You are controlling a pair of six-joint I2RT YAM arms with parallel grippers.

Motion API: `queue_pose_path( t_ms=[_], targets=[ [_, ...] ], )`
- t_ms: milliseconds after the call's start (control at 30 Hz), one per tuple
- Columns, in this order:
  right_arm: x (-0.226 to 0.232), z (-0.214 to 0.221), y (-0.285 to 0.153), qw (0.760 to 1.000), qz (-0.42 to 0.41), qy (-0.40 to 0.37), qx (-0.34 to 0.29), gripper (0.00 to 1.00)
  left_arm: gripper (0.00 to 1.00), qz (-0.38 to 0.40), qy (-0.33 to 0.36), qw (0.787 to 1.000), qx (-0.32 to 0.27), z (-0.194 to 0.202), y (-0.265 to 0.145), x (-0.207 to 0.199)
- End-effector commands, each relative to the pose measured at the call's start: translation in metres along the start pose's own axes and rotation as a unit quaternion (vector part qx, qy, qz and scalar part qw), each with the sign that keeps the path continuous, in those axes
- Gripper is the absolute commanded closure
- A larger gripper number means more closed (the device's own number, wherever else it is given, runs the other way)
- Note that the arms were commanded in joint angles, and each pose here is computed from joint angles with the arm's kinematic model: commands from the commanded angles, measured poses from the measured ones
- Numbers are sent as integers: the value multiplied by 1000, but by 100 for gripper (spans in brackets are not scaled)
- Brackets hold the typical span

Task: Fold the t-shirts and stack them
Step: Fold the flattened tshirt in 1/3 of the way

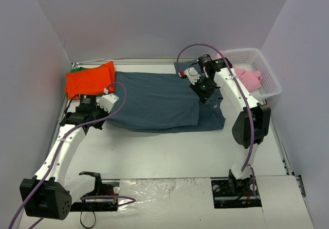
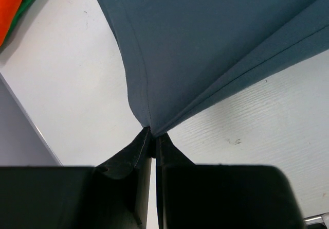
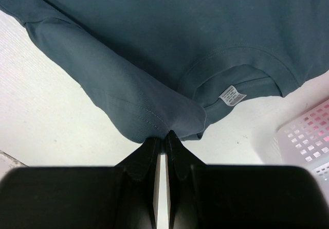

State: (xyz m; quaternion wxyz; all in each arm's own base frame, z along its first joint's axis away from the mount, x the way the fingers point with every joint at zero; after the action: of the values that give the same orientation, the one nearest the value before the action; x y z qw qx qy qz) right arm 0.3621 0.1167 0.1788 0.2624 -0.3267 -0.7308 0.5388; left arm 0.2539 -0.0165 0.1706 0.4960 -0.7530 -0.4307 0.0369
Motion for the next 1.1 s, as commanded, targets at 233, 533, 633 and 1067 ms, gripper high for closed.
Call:
queue_pose_path(
  t_ms=[233,533,633,1067],
  targets=[
    [6,2,-11,1000,1,3,-3,100,98,-5,1,1000,-18,-12,-6,8],
    [1,-9,-9,1000,9,7,-9,100,98,-17,7,1000,-17,-14,-4,14],
    [-2,-15,-10,1000,12,9,-14,100,98,-19,9,1000,-18,-16,-5,16],
    [-10,-31,-2,1000,19,6,-15,100,98,-25,9,1000,-5,-14,6,22]
  ],
)
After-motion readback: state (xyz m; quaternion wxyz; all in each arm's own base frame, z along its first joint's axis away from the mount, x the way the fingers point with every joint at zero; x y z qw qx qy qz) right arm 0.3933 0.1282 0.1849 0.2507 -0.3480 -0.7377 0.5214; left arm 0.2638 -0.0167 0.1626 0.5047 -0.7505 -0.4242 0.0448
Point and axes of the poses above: each gripper's point midway between its finger pads, its own y axis out along the fingers, its own x axis along the line the jaws close on, z = x × y, the point moved 3 cm from there along -y, back along the fingers, and after that the axes turned 14 degrees about y, right-handed, at the moved point
